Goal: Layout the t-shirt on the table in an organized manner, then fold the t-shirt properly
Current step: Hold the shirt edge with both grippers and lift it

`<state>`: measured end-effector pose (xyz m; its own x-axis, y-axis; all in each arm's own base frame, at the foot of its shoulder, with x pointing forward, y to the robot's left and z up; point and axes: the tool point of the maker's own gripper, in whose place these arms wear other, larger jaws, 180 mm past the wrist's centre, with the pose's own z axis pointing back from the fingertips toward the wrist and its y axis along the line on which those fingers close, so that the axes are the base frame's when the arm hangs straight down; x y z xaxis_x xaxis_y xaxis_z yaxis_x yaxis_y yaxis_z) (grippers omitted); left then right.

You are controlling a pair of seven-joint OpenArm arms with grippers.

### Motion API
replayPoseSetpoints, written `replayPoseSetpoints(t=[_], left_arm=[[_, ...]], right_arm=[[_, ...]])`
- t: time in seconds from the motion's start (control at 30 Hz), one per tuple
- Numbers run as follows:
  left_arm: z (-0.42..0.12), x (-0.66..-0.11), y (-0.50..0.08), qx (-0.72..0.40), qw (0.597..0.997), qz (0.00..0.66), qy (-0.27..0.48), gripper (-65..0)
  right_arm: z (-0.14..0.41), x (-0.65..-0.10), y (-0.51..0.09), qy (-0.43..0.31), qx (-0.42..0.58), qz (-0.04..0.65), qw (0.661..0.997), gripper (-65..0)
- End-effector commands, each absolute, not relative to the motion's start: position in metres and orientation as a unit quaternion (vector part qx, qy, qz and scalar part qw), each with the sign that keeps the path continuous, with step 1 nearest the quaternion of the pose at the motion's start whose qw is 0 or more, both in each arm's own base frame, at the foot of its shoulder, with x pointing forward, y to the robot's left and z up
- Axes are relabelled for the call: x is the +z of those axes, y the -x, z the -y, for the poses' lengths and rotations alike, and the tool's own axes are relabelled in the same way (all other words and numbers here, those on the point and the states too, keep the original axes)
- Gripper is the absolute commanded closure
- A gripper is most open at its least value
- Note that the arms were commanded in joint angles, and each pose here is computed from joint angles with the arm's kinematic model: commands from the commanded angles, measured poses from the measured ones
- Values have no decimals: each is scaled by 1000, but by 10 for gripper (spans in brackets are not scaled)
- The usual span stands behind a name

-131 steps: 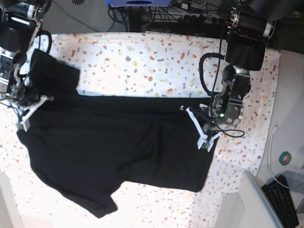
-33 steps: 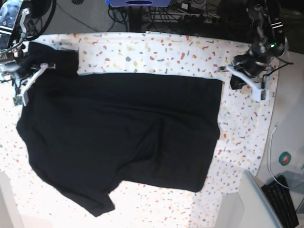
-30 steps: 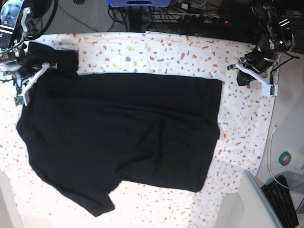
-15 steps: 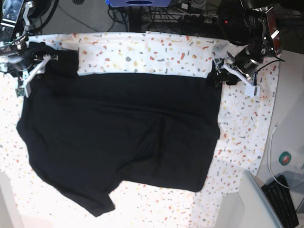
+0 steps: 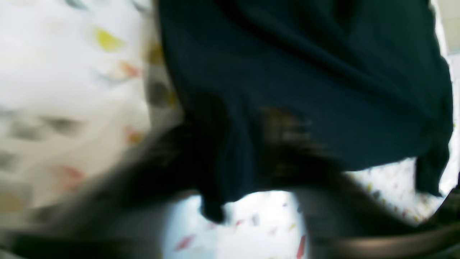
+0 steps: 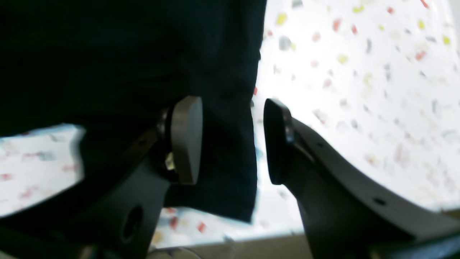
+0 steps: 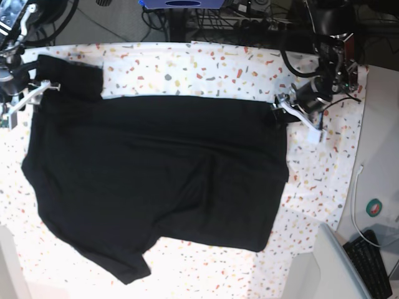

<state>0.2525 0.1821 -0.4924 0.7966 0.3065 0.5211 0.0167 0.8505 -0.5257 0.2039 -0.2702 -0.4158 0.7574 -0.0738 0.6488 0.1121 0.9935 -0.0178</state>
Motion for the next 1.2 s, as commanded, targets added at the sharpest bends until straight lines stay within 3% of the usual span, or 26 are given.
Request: replayPoseSetpoints(t=[0.0,0.27,0.5,0.63,0.77,1.17], left_arm=[[-187,-500,-241,79,920,289,253,0],[-198,-500,-236,89,921,290,244,0],[-204,-500,-233,88,924,288,237,0],[-212,-498,-233,84,926,289,229,0],[-214,-498,-233,83,926,289,228,0],[-221,-501,-225,83,930,282,220,0]], right_arm=[[276,-414,-203,24,-50,351,935,-272],[299,-470,-192,-9,-79,279,957,-272],[296,-443,-202,5,-64,310,949,-272],[290,-431,-210,-35,-76,307,948,-290],[286,-441,-214,-93,-107,298,944,-342],[275,-477,-202,-134,-143,257,946,-341]])
